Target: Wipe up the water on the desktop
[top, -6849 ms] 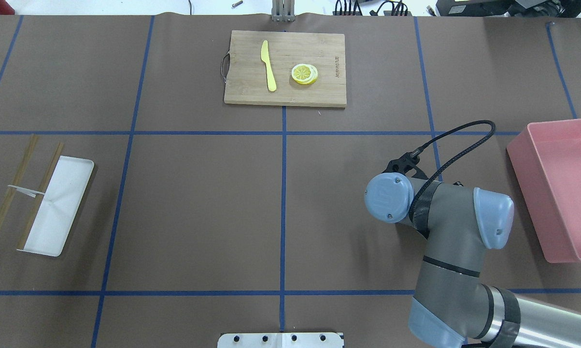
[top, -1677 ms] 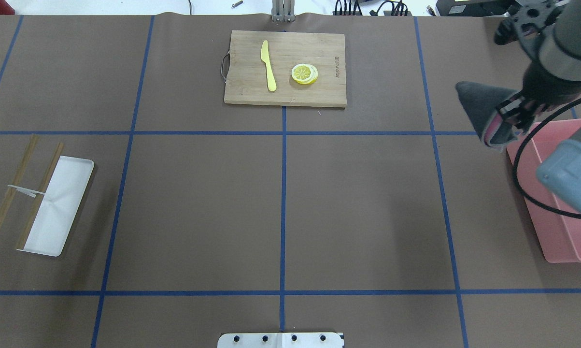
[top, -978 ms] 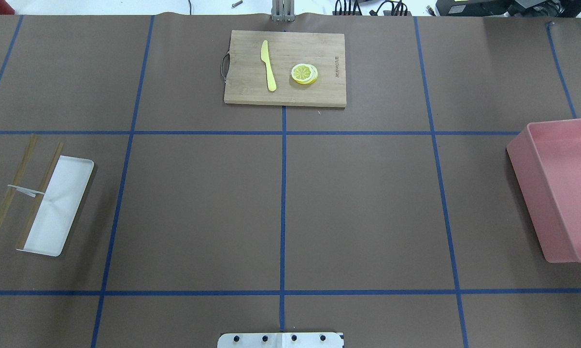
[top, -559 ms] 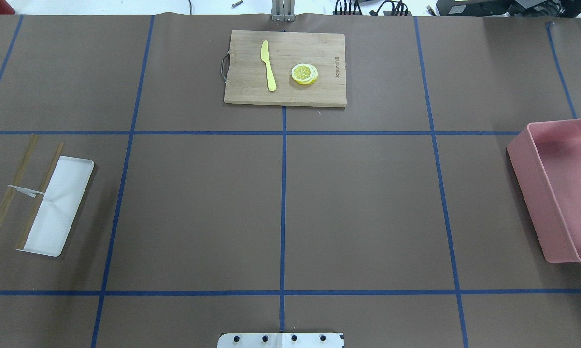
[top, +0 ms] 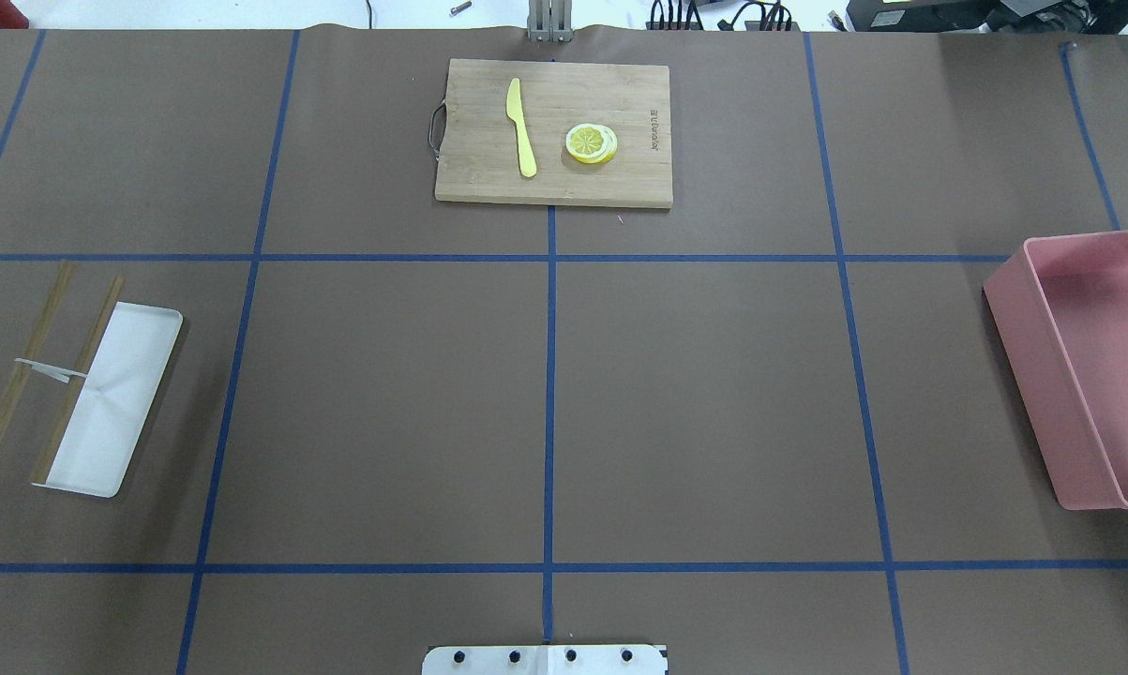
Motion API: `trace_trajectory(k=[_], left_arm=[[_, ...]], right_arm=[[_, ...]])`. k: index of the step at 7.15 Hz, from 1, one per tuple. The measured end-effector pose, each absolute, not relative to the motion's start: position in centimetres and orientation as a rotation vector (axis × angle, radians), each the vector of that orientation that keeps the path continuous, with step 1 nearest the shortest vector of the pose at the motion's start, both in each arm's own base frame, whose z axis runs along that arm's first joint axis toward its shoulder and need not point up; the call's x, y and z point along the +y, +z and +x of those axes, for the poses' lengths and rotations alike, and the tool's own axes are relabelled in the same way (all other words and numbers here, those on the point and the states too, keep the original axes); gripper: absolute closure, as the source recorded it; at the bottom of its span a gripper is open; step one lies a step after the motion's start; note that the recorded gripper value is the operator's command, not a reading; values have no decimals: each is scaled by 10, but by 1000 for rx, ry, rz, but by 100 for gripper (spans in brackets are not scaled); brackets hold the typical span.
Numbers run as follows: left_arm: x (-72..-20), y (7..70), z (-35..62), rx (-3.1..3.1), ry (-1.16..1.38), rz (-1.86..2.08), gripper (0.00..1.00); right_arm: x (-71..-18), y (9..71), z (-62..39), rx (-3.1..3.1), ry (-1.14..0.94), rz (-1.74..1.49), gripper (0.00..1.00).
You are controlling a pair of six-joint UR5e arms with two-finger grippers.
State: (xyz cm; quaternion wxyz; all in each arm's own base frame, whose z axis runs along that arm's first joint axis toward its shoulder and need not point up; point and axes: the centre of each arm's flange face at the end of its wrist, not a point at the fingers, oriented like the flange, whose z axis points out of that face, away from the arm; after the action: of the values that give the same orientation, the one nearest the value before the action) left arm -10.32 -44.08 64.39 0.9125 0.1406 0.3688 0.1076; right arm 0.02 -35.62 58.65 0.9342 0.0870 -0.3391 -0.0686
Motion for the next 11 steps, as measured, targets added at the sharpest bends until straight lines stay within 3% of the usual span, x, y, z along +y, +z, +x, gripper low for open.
trace_trajectory(k=[6,11], left_arm=[[-442,644,-103,760,223,289,2],[-440,647,-103,759,220,284,2]], right_arm=[[-362,582,-5,-701,-160,195,0],[-464,563,-13,-683,-126,195,0]])
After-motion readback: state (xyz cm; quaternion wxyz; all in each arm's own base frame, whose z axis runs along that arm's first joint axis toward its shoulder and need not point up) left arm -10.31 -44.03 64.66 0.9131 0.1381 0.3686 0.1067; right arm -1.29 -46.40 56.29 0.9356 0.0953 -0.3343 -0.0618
